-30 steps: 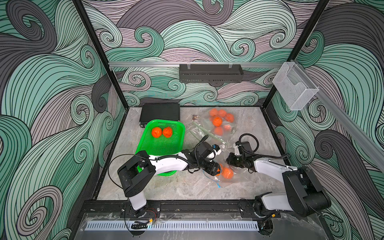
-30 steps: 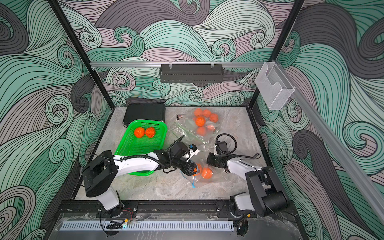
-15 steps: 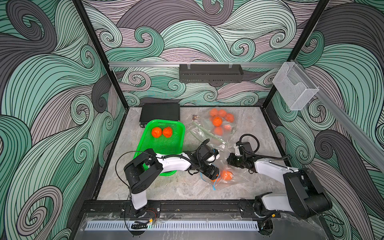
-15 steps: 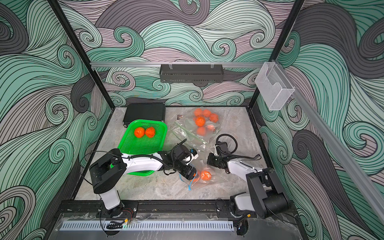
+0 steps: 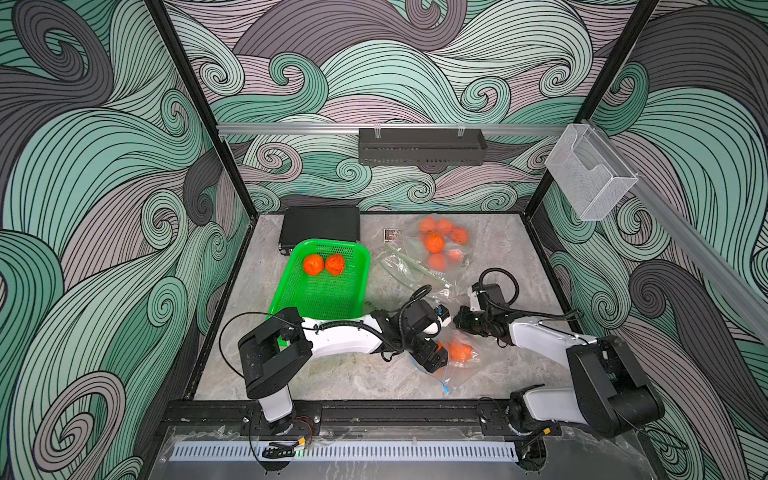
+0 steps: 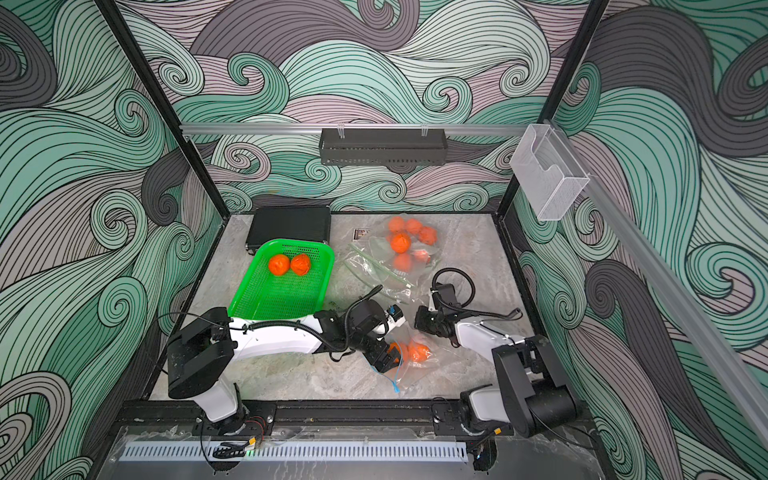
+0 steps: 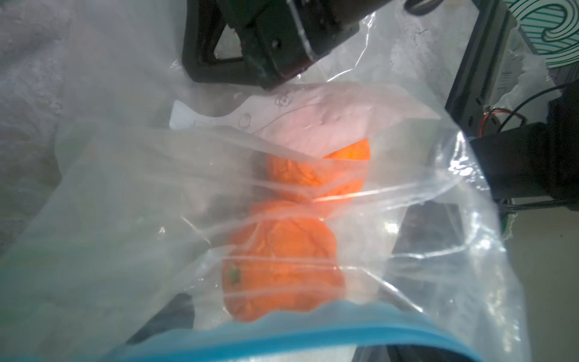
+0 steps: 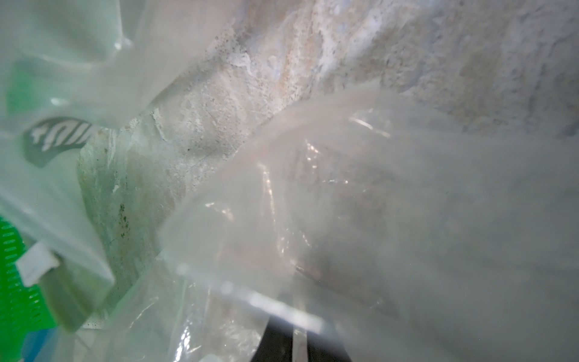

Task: Open the zip-top bag and take out the orange
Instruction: Pick up the orange from the zipper food storage bag.

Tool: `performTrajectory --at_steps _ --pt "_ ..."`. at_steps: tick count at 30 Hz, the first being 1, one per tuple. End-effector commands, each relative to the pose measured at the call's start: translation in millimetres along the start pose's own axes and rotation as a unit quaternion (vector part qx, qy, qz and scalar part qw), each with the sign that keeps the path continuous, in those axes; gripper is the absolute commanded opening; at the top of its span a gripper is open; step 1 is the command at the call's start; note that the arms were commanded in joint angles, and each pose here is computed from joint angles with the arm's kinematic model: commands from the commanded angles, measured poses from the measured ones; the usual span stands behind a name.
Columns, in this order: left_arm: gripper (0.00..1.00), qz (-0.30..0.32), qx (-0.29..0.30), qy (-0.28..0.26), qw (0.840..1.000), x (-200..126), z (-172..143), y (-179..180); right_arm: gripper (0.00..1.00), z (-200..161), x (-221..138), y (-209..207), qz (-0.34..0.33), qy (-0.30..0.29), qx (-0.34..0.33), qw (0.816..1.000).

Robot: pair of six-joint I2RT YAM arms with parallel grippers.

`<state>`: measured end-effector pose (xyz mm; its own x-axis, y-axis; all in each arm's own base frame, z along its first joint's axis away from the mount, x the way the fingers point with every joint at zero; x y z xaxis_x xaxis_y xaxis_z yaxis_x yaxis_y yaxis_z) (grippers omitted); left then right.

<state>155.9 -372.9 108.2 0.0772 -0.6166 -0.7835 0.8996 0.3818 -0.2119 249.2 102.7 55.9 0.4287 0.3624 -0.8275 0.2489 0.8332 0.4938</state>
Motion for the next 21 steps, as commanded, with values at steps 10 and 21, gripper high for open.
performTrajectory --at_steps 10,21 --pt "0.83 0.019 0.049 0.019 0.998 33 7 -18 0.15 -3 2 -1 -0.003 0.004 0.006 1.000" --pt "0.65 0.062 0.057 0.040 0.996 -1 -9 -12 0.15 -2 1 -2 -0.005 0.000 0.006 1.000"
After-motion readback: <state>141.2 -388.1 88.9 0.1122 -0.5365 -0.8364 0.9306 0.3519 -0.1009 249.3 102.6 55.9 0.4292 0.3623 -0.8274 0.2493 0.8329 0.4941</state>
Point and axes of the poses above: each gripper's point midway between its finger pads, its own x axis out along the fingers, its own y axis along the line the jaws close on, z = x × y, the point moved 5 cm from there along -x, back along the fingers, and after that the axes turned 11 degrees about x, right-handed, at the moved point
